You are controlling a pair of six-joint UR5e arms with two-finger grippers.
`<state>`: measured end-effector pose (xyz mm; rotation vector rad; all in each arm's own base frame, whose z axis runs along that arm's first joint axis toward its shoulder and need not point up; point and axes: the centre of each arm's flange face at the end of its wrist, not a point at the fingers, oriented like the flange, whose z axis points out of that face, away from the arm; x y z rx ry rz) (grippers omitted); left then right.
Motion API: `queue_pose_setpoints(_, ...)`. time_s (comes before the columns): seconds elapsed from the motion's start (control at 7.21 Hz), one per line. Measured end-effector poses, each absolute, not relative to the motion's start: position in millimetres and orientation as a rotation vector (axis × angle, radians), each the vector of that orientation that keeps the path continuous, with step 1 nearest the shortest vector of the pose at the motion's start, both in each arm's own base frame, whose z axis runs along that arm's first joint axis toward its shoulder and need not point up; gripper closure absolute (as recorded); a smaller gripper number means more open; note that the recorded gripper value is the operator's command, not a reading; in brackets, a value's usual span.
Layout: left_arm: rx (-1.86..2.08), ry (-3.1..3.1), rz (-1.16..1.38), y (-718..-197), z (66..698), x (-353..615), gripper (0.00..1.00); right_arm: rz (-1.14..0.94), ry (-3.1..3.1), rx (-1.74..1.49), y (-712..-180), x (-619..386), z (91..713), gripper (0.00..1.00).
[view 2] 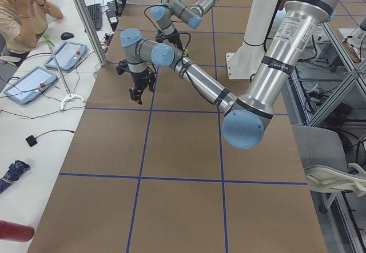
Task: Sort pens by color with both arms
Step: 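Grasp the red-capped white marker with the right gripper and lift it, then carry the red marker farther from the robot toward the blue pen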
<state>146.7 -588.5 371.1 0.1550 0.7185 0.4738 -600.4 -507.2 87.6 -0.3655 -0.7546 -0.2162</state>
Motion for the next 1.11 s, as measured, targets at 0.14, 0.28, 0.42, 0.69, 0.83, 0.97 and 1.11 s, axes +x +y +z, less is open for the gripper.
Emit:
queue_pose_setpoints(0.14,0.152,0.727,0.474,-588,371,147,0.01,-0.213,-0.763,-0.353,-506,-589,77,1.0)
queue_pose_setpoints(0.28,0.15,0.731,0.474,-588,372,148,0.01,-0.204,-0.768,-0.337,-505,-572,63,1.0)
queue_pose_setpoints(0.42,0.148,0.736,0.474,-588,372,148,0.01,-0.194,-0.769,-0.312,-502,-553,49,1.0)
queue_pose_setpoints(0.69,0.143,0.755,0.475,-587,371,150,0.01,-0.18,-0.766,-0.208,-491,-510,18,1.0)
queue_pose_setpoints(0.83,0.142,0.76,0.476,-586,370,151,0.01,-0.169,-0.761,-0.143,-490,-491,8,1.0)
queue_pose_setpoints(0.97,0.141,0.762,0.476,-586,370,151,0.01,-0.149,-0.74,-0.083,-494,-479,4,1.0)
queue_pose_setpoints(1.11,0.141,0.763,0.475,-586,369,151,0.01,-0.123,-0.709,-0.028,-502,-470,6,1.0)
